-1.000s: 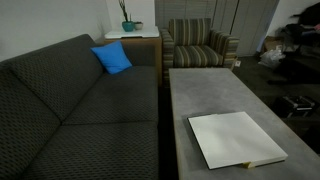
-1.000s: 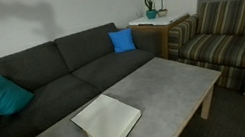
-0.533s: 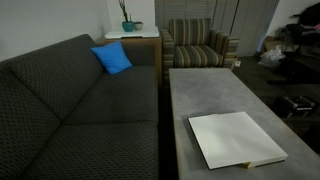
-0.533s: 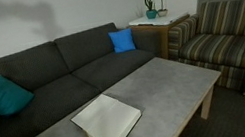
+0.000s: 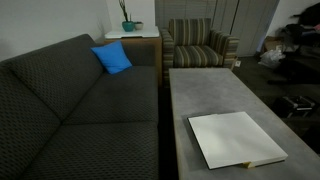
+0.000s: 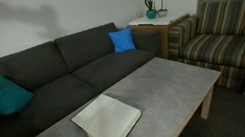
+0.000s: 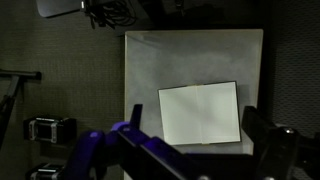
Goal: Close the open book on the table
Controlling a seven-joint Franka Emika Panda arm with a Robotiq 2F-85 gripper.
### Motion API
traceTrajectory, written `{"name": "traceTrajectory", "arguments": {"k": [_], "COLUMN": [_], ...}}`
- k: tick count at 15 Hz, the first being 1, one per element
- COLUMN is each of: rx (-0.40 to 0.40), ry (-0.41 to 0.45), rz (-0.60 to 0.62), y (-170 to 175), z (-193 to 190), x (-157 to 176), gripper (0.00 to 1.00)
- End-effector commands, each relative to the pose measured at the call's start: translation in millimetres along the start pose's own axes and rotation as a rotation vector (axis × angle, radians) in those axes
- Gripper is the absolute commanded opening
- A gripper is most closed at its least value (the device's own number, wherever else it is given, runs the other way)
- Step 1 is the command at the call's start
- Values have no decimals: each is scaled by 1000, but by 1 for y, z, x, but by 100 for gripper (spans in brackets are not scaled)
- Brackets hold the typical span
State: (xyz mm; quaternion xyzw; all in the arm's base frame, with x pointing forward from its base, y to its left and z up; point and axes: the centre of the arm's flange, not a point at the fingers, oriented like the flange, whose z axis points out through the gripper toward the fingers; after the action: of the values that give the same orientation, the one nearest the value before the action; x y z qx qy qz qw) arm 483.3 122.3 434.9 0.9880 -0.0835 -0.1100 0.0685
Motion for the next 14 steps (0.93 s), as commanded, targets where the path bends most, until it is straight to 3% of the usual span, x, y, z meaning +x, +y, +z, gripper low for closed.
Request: {"name": "traceTrajectory", "arguments": {"k": [1, 2, 3, 6, 8, 14], "rx": [12, 32, 17, 25, 23, 57], "ry": [-62, -96, -51, -103, -35, 243], "rz": [-175, -214, -135, -189, -171, -151], "y": [-5, -4, 0, -2, -8, -28], "z": [50, 65, 48, 83, 82, 121], "x": [74, 91, 46, 80, 71, 131], "gripper": [100, 100, 100, 100, 100, 100]}}
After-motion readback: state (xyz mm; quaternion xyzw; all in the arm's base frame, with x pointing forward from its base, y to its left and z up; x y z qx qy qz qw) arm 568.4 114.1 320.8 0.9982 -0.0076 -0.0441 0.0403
